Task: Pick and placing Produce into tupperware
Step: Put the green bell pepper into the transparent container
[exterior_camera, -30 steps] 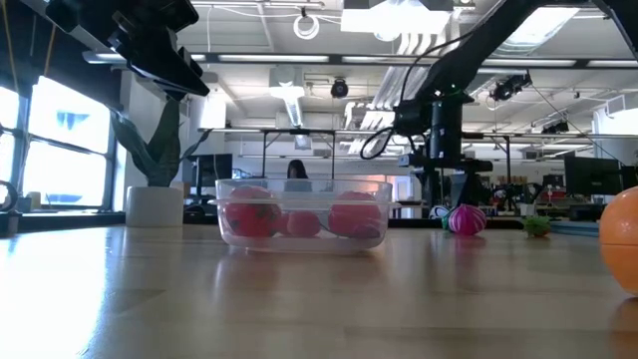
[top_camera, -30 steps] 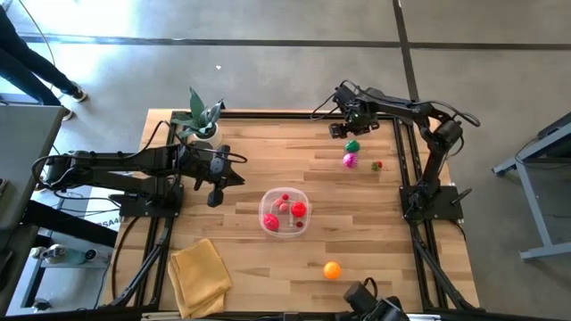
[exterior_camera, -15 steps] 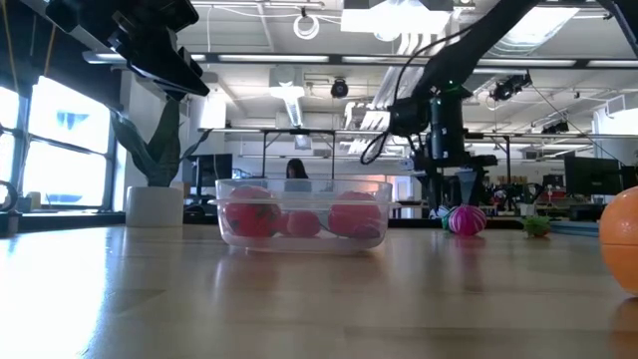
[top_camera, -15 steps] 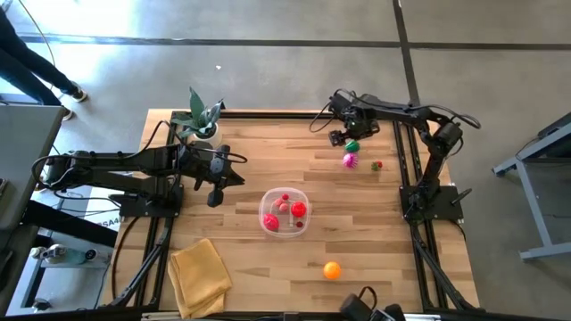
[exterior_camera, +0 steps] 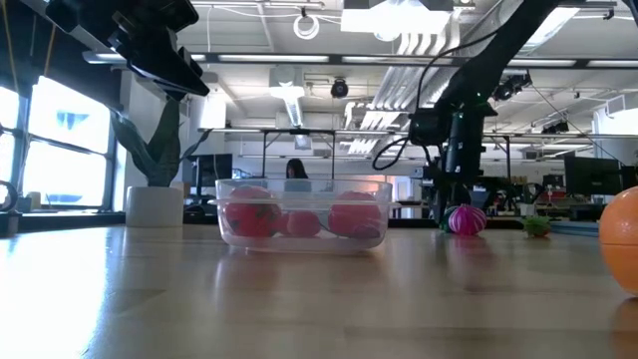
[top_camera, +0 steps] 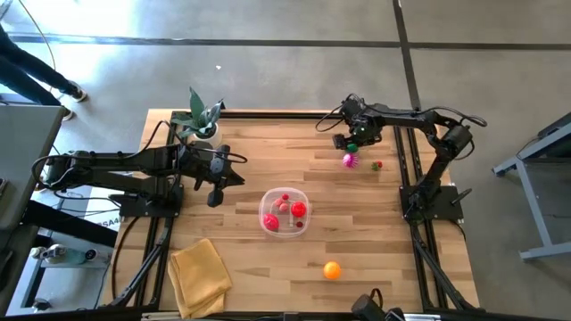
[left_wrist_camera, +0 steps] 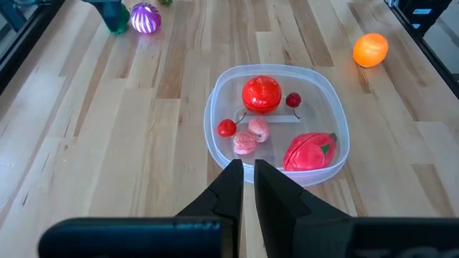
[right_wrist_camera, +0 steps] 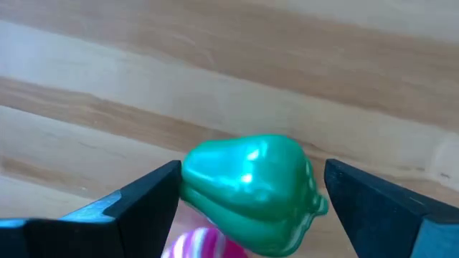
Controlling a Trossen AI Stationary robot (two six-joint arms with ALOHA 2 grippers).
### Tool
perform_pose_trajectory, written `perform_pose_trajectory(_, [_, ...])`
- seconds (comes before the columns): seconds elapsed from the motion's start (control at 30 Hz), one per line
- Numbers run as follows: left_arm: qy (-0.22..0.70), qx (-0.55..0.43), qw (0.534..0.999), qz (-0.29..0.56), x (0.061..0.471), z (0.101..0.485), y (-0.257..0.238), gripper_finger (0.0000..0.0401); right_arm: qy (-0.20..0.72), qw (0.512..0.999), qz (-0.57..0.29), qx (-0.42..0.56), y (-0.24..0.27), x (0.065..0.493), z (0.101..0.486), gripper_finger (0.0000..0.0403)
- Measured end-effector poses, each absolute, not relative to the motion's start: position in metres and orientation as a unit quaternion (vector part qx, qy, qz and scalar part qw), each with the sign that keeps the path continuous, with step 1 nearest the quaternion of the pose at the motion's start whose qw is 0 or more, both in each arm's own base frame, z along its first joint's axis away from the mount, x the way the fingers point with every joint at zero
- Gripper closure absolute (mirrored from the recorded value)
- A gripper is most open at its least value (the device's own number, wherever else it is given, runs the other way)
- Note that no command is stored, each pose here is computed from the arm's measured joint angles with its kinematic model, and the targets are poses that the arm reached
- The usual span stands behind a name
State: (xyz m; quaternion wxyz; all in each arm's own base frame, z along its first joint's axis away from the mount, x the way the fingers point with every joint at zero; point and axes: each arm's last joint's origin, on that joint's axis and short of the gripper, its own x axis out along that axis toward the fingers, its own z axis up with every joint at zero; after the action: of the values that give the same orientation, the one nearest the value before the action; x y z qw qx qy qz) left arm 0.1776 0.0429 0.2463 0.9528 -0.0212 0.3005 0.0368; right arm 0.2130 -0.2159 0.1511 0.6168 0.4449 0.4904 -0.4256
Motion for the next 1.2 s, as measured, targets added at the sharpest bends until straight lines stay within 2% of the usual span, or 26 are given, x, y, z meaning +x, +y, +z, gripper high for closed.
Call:
perform_pose_trajectory(0.87, [0.301,-0.021,0.953,0.037,0.1777,0.2463,0.0429,0.0375,0.506,0.62,-0.43,0.419,-0.216,0.2098,0.1473,0.0071])
perform_pose_trajectory(1.2, [0.301,-0.021,0.953,0.037,0.1776,0.2463,0.0429,0.0375,0.505,0.619,-0.431,0.42,-0.2161,0.2099,0.1473,0.0097])
